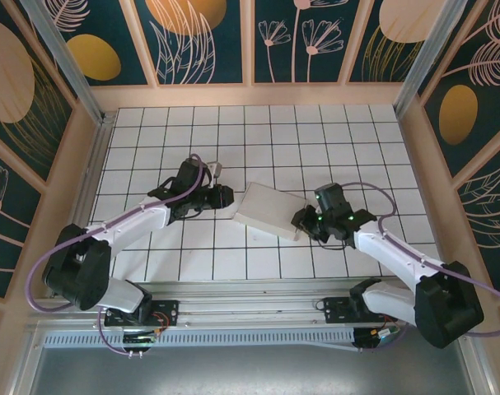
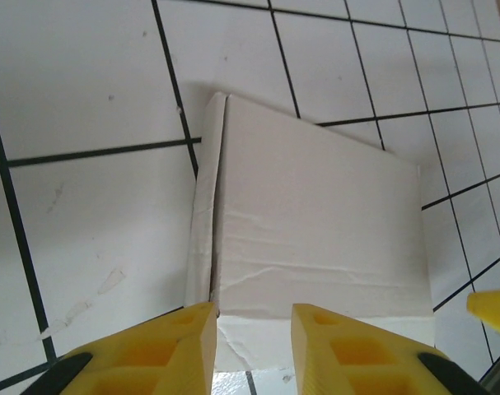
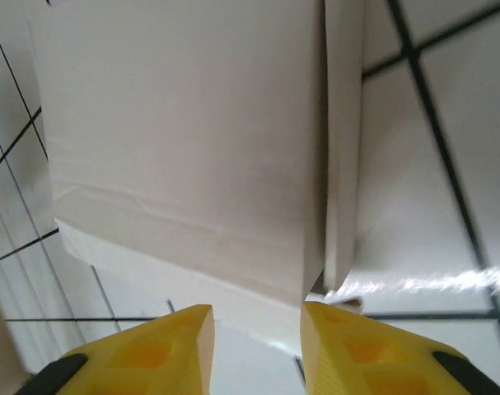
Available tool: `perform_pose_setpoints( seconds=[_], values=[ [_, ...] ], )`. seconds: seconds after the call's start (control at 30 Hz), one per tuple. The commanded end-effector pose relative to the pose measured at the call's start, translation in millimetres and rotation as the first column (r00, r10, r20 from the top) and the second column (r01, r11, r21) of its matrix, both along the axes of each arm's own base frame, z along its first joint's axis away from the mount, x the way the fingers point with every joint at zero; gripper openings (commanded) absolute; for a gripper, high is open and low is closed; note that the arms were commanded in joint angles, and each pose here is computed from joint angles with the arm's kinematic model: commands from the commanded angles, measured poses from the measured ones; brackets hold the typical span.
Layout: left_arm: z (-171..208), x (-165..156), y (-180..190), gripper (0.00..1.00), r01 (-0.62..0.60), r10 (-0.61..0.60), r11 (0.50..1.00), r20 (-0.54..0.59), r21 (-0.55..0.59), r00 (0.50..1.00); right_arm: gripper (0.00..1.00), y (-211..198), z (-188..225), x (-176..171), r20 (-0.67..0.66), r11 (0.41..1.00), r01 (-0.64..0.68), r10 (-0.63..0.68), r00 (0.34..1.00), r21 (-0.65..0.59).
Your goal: Fold the paper box
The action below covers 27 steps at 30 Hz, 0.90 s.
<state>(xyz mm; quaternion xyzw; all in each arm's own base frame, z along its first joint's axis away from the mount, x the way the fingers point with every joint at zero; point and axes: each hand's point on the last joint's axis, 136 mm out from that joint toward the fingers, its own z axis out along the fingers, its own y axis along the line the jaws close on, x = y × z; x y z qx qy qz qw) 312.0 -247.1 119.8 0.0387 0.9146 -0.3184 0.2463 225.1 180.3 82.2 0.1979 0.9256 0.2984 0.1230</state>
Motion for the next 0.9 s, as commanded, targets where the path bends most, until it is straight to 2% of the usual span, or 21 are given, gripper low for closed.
perform_pose_setpoints(
  seconds=[0.0,0.13,0.4,0.53,0.63,0.73,0.87],
  values=[
    [-13,-3,-10,0.31,0.009,-0.012,0.999,-0.054,-0.051,0.998,0.35,15,3,2,-0.039,0.995,0.054,-0.051,0.998,0.080],
    [-23,-5,-19,0.31,0.024,-0.032,0.996,-0.090,-0.086,0.995,0.35,13,-16,-6,-0.065,0.997,0.064,-0.061,0.996,0.042],
    [-68,-18,-28,0.31,0.089,-0.090,0.996,-0.163,-0.016,0.982,0.33,2,-42,-2,-0.041,0.996,0.075,-0.077,0.996,-0.041],
    [-99,-23,-25,0.30,0.079,-0.068,0.996,-0.200,0.048,0.978,0.31,0,-55,-3,-0.051,0.994,0.059,-0.064,0.997,-0.091],
    [-111,-26,-23,0.29,0.072,-0.060,0.996,-0.212,0.050,0.975,0.31,-4,-61,0,-0.035,0.991,0.054,-0.059,0.998,-0.125],
    [-112,-24,-24,0.27,0.071,-0.058,0.996,-0.212,0.053,0.976,0.31,-6,-54,9,-0.015,0.984,0.024,-0.027,1.000,-0.175],
    [-90,-16,-28,0.26,0.061,-0.057,0.998,-0.152,0.019,0.987,0.33,-16,-19,32,0.093,0.964,0.025,0.000,0.996,-0.264]
  ],
)
